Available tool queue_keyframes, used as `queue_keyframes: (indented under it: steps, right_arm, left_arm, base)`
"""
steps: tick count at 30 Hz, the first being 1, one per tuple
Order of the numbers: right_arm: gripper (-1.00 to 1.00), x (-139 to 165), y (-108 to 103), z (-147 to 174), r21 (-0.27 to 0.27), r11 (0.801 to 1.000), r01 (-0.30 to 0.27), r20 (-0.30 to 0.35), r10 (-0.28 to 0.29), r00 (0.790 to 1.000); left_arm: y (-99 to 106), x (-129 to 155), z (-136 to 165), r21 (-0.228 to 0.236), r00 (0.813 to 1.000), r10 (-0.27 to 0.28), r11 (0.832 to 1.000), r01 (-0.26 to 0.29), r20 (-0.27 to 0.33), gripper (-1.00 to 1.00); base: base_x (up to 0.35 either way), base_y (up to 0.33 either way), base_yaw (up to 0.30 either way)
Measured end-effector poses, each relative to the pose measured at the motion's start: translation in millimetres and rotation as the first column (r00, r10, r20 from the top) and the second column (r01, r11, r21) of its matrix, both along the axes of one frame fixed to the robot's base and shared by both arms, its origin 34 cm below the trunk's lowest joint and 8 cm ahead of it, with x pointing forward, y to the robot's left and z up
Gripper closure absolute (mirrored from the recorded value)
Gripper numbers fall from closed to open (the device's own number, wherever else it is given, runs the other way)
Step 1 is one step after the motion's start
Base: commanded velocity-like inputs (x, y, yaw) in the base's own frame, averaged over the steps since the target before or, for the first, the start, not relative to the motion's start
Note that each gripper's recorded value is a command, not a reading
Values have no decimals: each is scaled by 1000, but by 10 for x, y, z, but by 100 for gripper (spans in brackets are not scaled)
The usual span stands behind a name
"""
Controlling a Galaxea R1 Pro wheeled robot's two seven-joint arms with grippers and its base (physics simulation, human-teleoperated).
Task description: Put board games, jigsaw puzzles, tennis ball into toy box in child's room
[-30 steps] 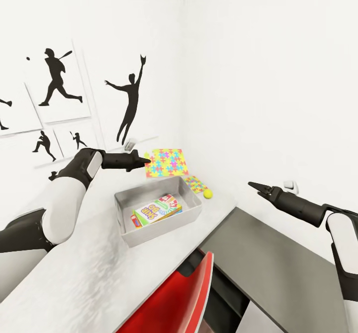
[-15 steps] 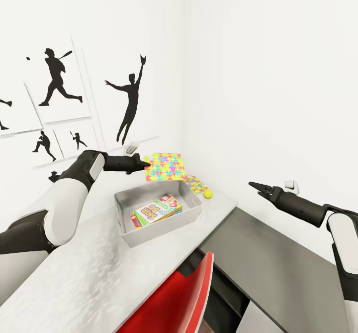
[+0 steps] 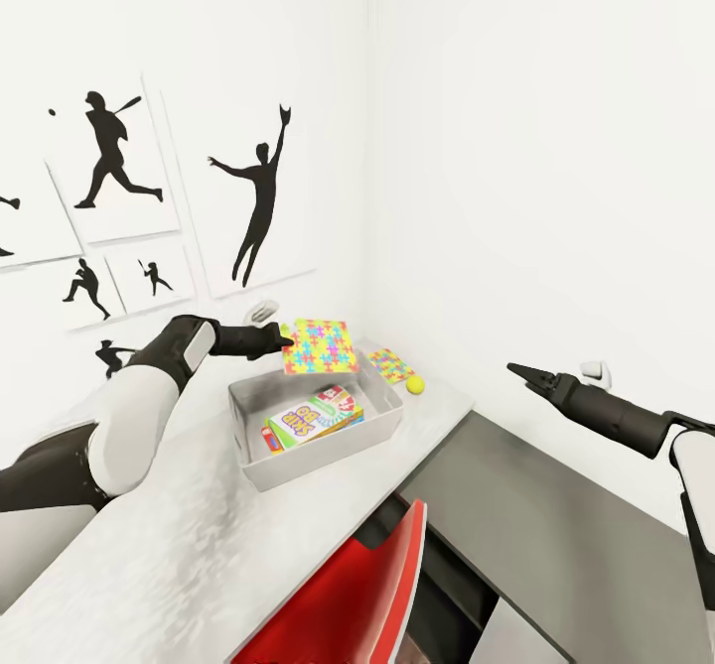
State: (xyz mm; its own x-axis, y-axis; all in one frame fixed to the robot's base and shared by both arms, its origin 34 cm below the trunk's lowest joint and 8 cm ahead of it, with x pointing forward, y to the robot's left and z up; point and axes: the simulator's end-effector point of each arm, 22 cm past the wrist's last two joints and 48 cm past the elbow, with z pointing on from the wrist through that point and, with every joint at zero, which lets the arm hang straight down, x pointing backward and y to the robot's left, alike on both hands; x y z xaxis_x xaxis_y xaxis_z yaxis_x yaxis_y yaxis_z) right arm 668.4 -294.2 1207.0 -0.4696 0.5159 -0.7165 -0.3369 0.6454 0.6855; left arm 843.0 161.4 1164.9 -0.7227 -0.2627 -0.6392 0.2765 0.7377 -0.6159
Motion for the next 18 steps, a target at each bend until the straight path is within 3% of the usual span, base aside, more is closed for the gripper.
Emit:
queue_keyframes:
  steps: [6, 18]
  right_arm:
    - [-100, -34, -57, 51, 34, 999, -18, 8, 18, 1000]
    - [-100, -15, -126, -18, 28, 999, -20, -8, 20, 1000]
  left_arm:
    - [6, 20, -90, 2, 1000, 5, 1000, -4, -7, 100]
    - [34, 48, -239, 0, 1000, 9, 1000, -9, -30, 100]
  base:
    - [0, 0, 0]
    - [0, 0, 0]
